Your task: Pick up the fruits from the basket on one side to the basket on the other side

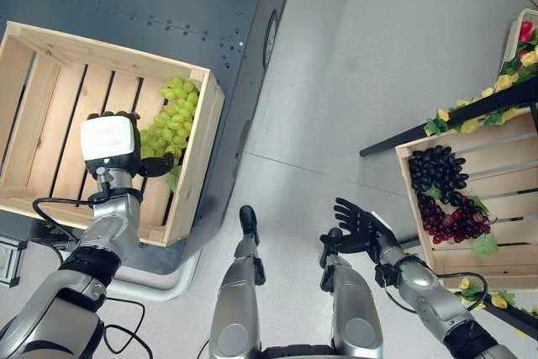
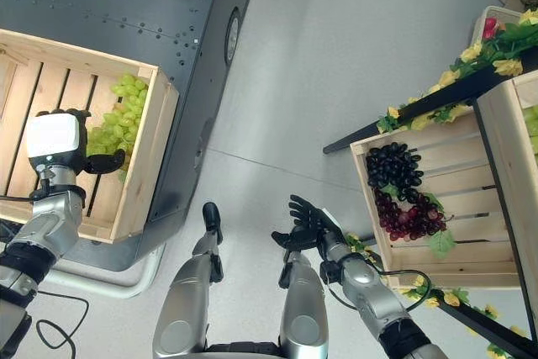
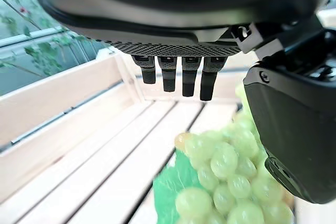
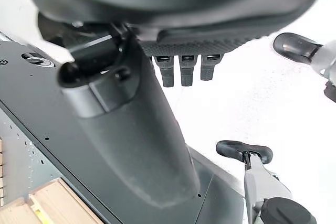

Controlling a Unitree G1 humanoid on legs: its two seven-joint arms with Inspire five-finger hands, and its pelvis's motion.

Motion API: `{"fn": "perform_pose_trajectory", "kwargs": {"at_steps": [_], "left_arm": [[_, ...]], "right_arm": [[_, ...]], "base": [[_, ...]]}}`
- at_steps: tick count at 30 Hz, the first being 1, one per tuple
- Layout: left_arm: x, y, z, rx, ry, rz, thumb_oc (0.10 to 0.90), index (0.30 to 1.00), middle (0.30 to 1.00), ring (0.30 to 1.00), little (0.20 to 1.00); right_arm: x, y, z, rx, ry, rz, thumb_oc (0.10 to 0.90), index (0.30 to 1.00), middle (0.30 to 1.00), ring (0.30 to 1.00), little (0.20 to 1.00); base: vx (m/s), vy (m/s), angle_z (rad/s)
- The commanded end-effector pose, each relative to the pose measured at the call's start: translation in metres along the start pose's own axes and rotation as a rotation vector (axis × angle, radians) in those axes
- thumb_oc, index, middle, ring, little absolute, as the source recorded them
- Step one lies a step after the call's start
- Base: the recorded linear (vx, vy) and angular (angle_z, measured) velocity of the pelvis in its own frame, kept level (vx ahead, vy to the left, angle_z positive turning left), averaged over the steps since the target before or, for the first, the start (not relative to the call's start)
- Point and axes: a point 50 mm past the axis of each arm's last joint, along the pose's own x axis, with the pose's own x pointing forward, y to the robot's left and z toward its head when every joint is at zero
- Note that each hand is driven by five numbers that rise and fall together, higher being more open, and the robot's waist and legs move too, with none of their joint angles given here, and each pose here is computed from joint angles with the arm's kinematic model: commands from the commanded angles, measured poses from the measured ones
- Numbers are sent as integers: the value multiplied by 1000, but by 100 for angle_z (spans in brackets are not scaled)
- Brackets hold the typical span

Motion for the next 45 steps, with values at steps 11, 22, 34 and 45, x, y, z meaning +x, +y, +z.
{"fn": "perform_pose_trajectory", "kwargs": {"at_steps": [11,22,34,45], "left_arm": [[23,39,-15,-45,115,201,800,900,900,900,900],[29,30,10,-141,41,160,800,900,900,900,900],[34,26,15,-189,79,106,800,900,900,900,900],[37,21,9,-200,214,57,800,900,900,900,900]], "right_arm": [[-7,-3,26,-23,-124,18,800,900,900,900,900],[0,4,29,-22,-128,21,800,900,900,900,900],[7,8,37,-38,-141,22,800,900,900,900,900],[11,13,42,-44,-154,36,800,900,900,900,900]], "base": [[0,0,0],[0,0,0],[1,4,-1],[-2,5,-2]]}}
